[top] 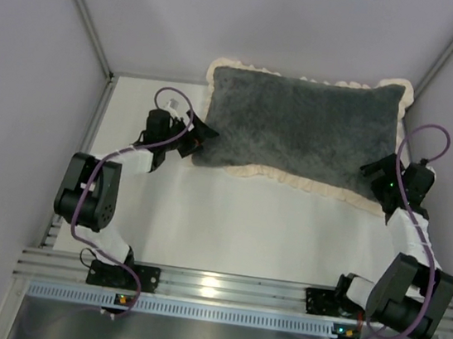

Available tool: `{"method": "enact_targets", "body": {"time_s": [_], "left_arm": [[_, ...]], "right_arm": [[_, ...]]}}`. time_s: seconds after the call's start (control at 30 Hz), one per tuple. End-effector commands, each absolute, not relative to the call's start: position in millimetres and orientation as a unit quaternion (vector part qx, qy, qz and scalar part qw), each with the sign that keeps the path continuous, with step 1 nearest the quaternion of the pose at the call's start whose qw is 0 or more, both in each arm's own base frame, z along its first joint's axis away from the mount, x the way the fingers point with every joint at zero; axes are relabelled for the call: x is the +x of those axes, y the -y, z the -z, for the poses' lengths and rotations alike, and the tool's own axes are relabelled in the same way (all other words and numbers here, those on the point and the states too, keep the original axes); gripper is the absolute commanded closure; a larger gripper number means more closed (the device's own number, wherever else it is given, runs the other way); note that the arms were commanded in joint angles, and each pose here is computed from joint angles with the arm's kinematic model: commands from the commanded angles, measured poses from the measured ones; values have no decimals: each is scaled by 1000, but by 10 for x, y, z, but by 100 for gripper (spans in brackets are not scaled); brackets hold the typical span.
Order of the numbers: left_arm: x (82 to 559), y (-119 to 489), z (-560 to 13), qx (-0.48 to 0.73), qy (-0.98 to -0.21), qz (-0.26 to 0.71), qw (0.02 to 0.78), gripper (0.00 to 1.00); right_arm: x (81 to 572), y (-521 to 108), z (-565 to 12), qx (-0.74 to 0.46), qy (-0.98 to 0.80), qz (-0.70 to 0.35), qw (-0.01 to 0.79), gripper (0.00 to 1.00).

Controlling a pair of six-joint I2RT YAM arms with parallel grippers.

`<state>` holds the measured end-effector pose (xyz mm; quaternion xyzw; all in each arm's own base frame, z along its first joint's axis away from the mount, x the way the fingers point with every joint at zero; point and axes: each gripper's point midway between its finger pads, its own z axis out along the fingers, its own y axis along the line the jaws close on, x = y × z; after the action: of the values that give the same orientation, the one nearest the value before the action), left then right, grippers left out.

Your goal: Remove the pillowcase from the pillow

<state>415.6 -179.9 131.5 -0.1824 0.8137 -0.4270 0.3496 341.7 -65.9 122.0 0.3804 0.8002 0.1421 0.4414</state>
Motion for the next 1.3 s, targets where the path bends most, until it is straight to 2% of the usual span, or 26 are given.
{"method": "enact_targets", "body": {"time_s": [0.0, 0.1, 0.17, 0.3, 0.4, 0.57, 0.6, 0.63, 0.7, 0.73, 0.87, 0.93, 1.0, 1.13, 1.27], "left_arm": [[4421, 2008, -1460, -148, -787, 460, 383, 1], [4564, 1990, -1213, -168, -815, 405, 379, 1], [4559, 2015, -1199, -143, -828, 362, 405, 1], [4644, 1864, -1247, -120, -845, 193, 485, 1], [4569, 1862, -1215, -104, -852, 114, 500, 1], [4702, 2102, -981, -77, -871, 121, 469, 1], [4747, 2136, -951, -74, -873, 123, 466, 6], [4832, 2172, -1016, -74, -869, 127, 473, 42], [4862, 2122, -873, -90, -876, 114, 459, 74], [4893, 2080, -859, -109, -876, 121, 454, 100], [4804, 1810, -937, -148, -869, 115, 457, 100], [4697, 1572, -1123, -176, -863, 99, 464, 100], [4488, 1284, -1070, -203, -868, 66, 448, 100], [4224, 818, -1289, -257, -854, 63, 447, 100], [4015, 791, -1273, -259, -857, 71, 441, 100]], "right_arm": [[3729, 828, -1705, 369, -742, -158, 537, 1], [3672, 785, -1873, 356, -732, -165, 558, 1], [3617, 774, -2066, 337, -721, -161, 583, 1], [3545, 696, -2182, 320, -719, -177, 591, 1], [3497, 647, -2158, 322, -718, -188, 588, 0], [3488, 602, -2066, 328, -722, -205, 574, 0], [3486, 607, -2059, 329, -722, -205, 573, 1], [3478, 618, -2054, 330, -722, -204, 573, 1], [3453, 640, -2061, 332, -721, -202, 574, 1], [3437, 642, -2076, 328, -721, -200, 576, 1], [3383, 641, -2036, 327, -731, -191, 567, 1], [3342, 617, -1963, 329, -742, -190, 552, 1], [3313, 550, -1851, 316, -762, -196, 531, 1], [3230, 421, -1354, 322, -820, -203, 427, 1], [3243, -113, -1054, 233, -876, -251, 339, 2]]}}
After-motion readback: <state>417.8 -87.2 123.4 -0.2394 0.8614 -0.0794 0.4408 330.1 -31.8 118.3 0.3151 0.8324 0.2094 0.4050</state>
